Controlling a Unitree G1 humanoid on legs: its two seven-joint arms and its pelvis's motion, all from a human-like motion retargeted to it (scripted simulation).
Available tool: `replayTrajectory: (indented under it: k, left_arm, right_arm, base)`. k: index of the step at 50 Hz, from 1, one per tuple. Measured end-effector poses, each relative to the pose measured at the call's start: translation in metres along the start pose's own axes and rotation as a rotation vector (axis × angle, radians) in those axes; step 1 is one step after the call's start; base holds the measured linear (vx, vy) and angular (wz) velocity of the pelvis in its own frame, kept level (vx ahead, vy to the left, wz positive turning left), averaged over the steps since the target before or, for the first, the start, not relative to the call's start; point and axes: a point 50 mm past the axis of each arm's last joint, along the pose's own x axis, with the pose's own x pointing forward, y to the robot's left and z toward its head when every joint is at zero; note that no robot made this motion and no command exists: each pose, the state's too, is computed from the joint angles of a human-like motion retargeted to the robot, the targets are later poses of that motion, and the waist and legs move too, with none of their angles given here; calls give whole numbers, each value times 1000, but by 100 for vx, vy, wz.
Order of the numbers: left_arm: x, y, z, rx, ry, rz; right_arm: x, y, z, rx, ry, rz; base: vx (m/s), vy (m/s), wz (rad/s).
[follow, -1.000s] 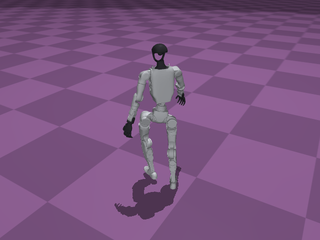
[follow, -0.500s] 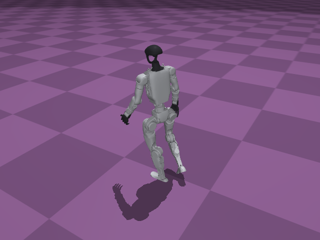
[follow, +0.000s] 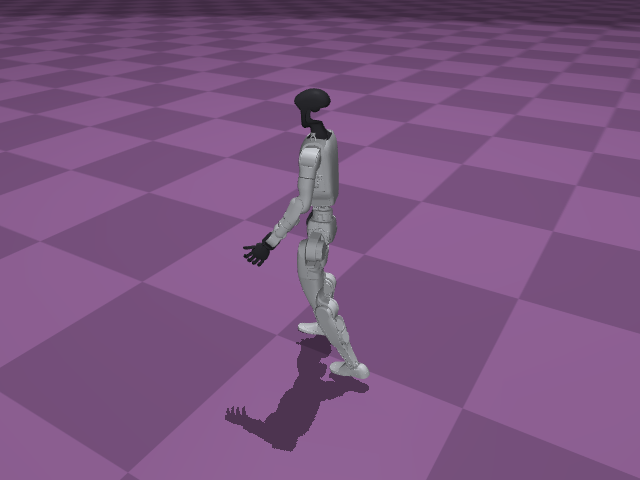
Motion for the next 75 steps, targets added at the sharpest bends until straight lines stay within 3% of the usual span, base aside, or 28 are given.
replayTrajectory:
  k: [5, 10, 20, 26, 32, 42, 49, 55, 60, 64, 69, 75]
  left_arm:
    - [-46, 47, -113, 15, 482, 191]
    - [-110, 82, -177, 70, 771, 256]
    - [-153, 98, -208, -172, 791, 524]
    - [-133, 70, -205, -191, 768, 359]
    - [-78, 35, -160, -63, 550, 32]
    - [21, -30, 28, 139, 91, -85]
    - [22, -86, 150, 157, -287, -248]
    - [3, -111, 199, 89, -479, -348]
    - [6, -105, 162, 126, -404, -398]
    - [15, -82, 87, 154, -180, -338]
    - [-1, -27, -39, 204, 231, -158]
    - [-64, 38, -145, 53, 629, 184]
  right_arm:
    - [-3, -28, 33, 7, -43, -75]
    - [-13, -60, 81, -14, -174, -177]
    - [-56, -108, 175, -43, -494, -371]
    - [-43, -89, 155, -85, -456, -291]
    - [-12, -41, 79, -62, -293, -95]
    - [-4, 41, -33, 0, 31, 219]
    - [-7, 54, -57, 24, 98, 262]
    - [-3, 37, -40, -27, 135, 171]
    - [-1, 18, -18, -38, 87, 118]
    - [0, 2, 5, -32, 34, 40]
    - [-4, -22, 48, 4, -123, -24]
    - [-25, -65, 128, -23, -338, -205]
  base:
    - [36, -17, 114]
    - [37, -10, 66]
    - [41, 5, 49]
    - [52, 19, 92]
    - [61, 23, 134]
    - [49, 11, 163]
    - [48, -5, 150]
    - [58, -17, 84]
    - [64, -21, 7]
    - [69, -23, -8]
    - [62, -19, 20]
    - [52, -11, -26]
